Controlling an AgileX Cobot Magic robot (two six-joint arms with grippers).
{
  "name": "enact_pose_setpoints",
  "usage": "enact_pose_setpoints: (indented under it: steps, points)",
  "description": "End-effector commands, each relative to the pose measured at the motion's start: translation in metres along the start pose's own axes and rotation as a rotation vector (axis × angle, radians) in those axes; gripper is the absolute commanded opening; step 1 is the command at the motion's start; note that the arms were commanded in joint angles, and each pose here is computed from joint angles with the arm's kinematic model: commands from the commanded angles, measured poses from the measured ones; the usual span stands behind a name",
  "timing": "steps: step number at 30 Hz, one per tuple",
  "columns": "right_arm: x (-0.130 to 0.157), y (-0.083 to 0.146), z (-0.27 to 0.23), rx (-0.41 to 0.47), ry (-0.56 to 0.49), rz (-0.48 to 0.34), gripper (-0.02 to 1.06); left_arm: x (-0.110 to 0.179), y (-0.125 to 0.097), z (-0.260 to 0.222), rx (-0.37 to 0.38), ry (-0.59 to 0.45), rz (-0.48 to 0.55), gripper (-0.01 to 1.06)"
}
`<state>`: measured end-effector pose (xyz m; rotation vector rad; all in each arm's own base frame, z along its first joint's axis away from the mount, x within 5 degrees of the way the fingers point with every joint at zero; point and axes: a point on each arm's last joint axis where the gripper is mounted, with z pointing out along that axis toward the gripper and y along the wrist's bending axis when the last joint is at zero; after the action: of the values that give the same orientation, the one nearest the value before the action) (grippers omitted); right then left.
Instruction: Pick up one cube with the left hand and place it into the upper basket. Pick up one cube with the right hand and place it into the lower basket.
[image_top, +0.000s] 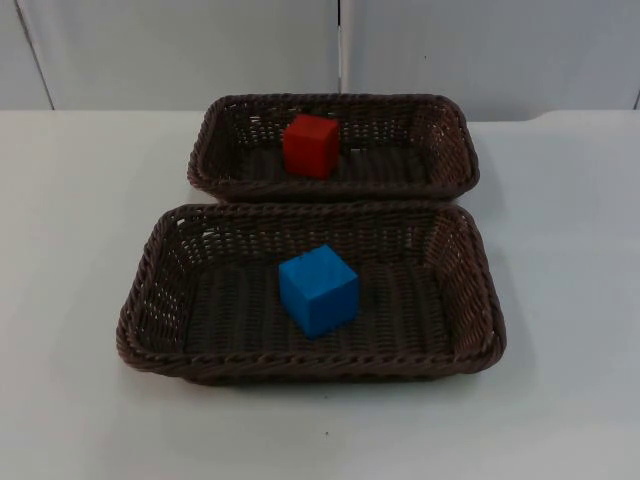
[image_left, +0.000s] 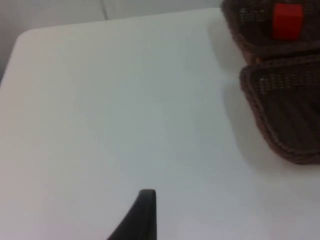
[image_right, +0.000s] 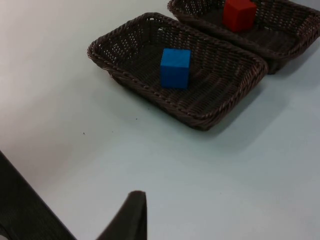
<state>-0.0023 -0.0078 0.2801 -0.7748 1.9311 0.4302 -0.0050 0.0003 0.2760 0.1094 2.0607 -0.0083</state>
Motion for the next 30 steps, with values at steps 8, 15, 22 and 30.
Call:
enact_pose_setpoints:
  steps: [8,15,22,30]
  points:
    - [0.0004,0.0000,0.0002,0.000,-0.006,-0.002,1.05,0.0009,-0.0006,0.0004,-0.092,0.004,-0.056,0.98]
    - [0.0004,0.0000,0.0002,0.000,-0.006,-0.002,1.05,0.0009,-0.0006,0.0004,-0.104,0.004,-0.063,0.98]
    - [0.0005,0.0003,0.0000,0.039,-0.005,0.018,1.05,0.0009,-0.0006,0.0004,-0.104,0.004,-0.063,0.98]
    - [0.0007,0.0014,-0.0004,0.166,0.000,0.084,1.05,0.0009,-0.0006,0.0004,-0.104,0.004,-0.063,0.98]
